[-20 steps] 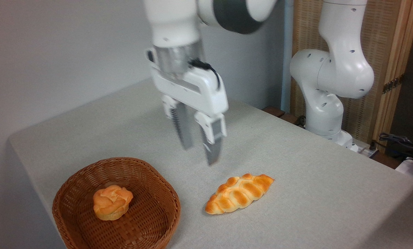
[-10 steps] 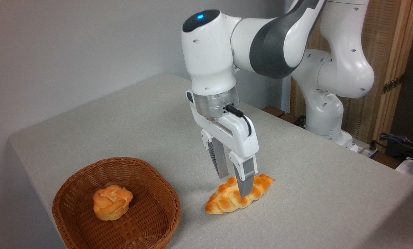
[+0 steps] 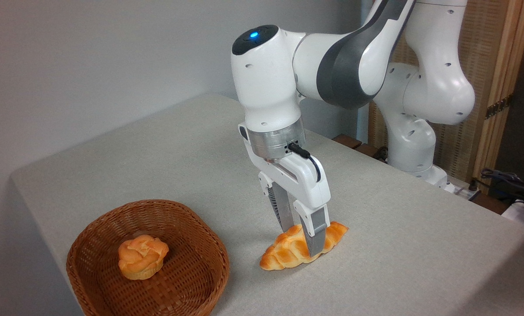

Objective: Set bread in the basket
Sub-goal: 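Close the gripper around the middle of the braided roll, then lift the braided roll and carry it over the wicker basket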

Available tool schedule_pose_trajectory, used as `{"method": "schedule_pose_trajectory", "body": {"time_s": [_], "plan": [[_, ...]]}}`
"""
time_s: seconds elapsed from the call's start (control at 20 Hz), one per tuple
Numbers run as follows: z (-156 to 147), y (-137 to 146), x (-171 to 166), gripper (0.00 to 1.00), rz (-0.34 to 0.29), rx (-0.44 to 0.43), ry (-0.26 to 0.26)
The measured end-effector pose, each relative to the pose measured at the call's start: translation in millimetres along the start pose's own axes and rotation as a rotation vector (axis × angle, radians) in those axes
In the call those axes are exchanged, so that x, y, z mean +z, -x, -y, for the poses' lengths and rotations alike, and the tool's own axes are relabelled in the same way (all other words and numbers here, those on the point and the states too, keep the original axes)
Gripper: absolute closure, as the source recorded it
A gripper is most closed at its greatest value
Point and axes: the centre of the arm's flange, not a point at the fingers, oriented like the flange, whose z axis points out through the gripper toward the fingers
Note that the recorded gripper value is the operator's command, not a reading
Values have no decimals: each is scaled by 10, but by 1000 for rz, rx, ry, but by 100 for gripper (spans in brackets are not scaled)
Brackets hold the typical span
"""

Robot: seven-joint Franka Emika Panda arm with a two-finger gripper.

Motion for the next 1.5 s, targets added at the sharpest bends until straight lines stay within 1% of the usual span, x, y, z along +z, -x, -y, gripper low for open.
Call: {"method": "schedule_pose_trajectory", "body": {"time_s": [0.05, 0.1, 0.3, 0.35, 0.45, 0.55, 0.6, 0.65, 0.8, 1.25, 1.4, 1.5], "plan": [[1, -2, 8, 1, 1, 0, 1], [2, -3, 15, 8, 2, 0, 3], [6, -13, 53, 54, 7, 1, 9], [7, -16, 65, 62, 8, 2, 11], [8, -20, 79, 74, 10, 3, 14], [7, -24, 85, 82, 11, 3, 15], [7, -25, 88, 88, 11, 4, 15], [6, -28, 89, 91, 12, 4, 16], [-2, -42, 90, 92, 12, 8, 16], [-7, -56, 86, 91, 12, 12, 15], [-13, -89, 45, 91, 12, 18, 13], [-2, -98, -35, 91, 21, 19, 22]]}}
